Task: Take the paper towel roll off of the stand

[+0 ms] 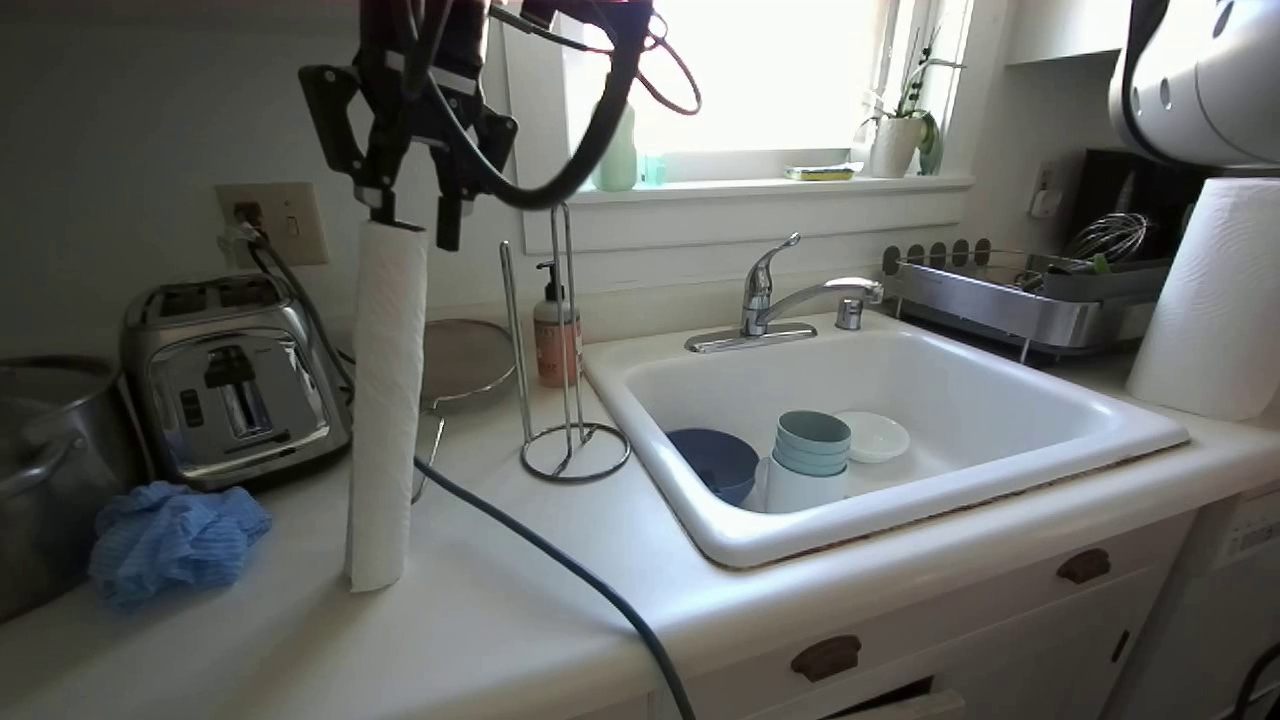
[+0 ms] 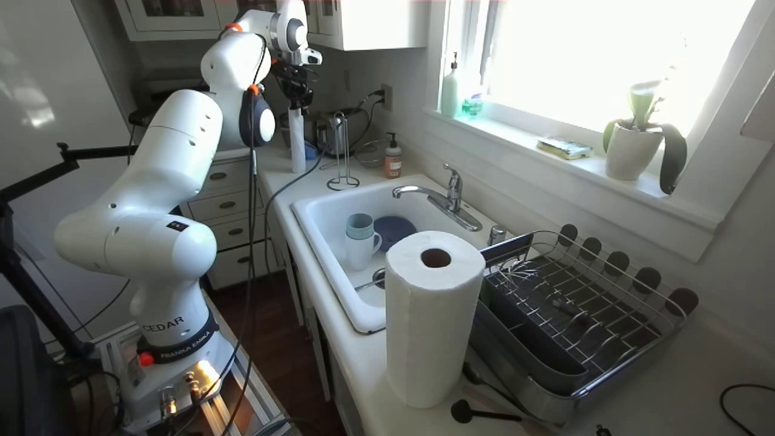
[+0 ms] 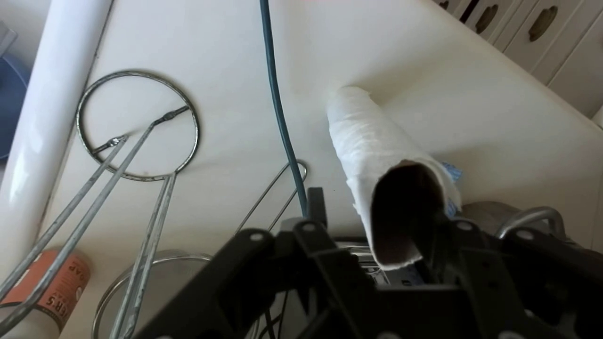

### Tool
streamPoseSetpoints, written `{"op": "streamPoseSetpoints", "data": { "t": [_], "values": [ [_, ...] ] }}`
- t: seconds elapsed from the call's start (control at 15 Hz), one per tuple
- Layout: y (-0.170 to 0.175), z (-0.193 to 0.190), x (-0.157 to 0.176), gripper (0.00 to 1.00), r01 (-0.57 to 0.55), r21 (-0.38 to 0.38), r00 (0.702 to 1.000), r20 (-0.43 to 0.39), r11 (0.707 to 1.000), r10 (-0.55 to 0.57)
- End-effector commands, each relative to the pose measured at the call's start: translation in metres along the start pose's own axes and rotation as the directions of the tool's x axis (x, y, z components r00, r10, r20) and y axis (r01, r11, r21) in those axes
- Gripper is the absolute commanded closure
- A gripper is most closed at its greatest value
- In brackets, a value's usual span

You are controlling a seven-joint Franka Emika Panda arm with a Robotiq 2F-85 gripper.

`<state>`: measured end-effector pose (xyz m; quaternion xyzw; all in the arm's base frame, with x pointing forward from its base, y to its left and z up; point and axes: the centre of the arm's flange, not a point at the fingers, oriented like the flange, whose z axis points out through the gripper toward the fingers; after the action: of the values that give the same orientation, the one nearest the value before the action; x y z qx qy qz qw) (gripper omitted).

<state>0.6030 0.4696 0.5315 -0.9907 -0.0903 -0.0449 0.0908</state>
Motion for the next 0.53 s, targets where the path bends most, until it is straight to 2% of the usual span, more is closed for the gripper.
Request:
{"op": "streamPoseSetpoints", "data": {
  "t": [0.0,0.2,0.47],
  "values": [
    [-0.0177,-0.009,0.0295,0.19,0.019,0.013,1.0,0.008,1.0,-0.019],
    [-0.0197,-0.0098,0.0308,0.01,0.02,0.021,1.0,0.0,1.0,-0.02],
    [-0.0211,-0.0071,0.033,0.0,0.018,0.032,1.0,0.0,0.999,-0.018]
  ]
}}
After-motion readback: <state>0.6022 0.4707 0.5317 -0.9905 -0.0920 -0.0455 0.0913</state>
